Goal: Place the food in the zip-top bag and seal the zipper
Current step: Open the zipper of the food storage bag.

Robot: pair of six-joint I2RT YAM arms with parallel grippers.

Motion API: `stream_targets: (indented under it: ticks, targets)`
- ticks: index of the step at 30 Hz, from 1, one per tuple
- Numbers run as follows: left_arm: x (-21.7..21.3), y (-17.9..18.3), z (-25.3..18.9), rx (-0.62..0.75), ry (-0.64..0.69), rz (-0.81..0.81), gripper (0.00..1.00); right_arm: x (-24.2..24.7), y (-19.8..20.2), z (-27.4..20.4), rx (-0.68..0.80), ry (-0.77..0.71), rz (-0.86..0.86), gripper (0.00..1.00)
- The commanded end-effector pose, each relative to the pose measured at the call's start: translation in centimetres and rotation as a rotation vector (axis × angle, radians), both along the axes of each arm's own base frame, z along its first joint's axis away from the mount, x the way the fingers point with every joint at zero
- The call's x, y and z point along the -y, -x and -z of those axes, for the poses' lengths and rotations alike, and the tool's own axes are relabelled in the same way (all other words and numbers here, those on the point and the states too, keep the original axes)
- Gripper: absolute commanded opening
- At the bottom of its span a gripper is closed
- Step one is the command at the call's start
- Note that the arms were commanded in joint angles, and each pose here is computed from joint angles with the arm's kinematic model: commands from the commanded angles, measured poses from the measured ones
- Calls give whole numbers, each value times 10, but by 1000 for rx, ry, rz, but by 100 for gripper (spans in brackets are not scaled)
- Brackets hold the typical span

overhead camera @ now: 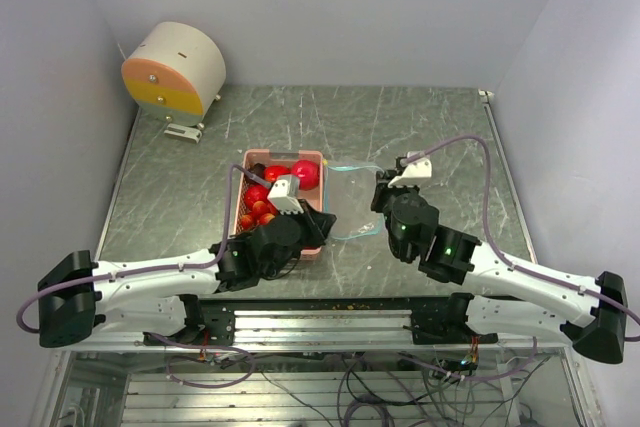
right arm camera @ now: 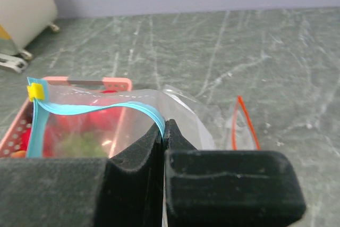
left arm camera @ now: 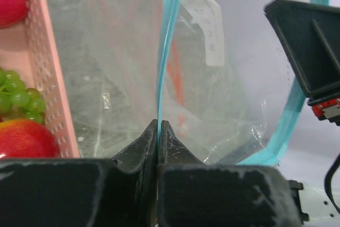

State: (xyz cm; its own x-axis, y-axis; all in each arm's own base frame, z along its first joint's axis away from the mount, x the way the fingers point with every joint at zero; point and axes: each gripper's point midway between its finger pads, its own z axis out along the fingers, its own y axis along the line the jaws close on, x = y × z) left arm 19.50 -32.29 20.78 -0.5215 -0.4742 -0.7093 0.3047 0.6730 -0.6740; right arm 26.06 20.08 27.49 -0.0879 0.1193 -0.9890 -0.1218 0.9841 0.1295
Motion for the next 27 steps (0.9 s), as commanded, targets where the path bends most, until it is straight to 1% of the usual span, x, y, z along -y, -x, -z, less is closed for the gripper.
stream_targets:
  ticks: [1,5,10,12,14,16,20,21,22,26,27]
  targets:
    - [-23,-19,-7,29,-38,-102,8,43,6,-5,-6,13,183,0]
    - [-39,-36,-4,36,-34,-142,7,53,12,-2,-8,38,176,0]
    - [-36,-59,1,64,-76,-159,8,37,14,11,-34,56,83,0]
    - [-26,-66,3,79,-82,-136,11,33,15,15,-42,55,73,0]
    - [-12,-70,3,96,-82,-92,16,33,14,17,-40,58,82,0]
    - [3,-71,3,111,-82,-42,25,35,13,15,-35,56,101,0]
    - [19,-71,-4,157,-80,28,49,38,11,8,-22,58,144,0]
    - [19,-71,-8,169,-80,38,56,38,10,6,-20,59,149,0]
    - [19,-69,-12,181,-85,47,66,38,10,5,-19,63,153,0]
    - [4,-60,-31,220,-110,58,94,36,7,6,-19,78,168,0]
    - [-3,-57,-33,222,-121,55,99,36,7,6,-19,79,168,0]
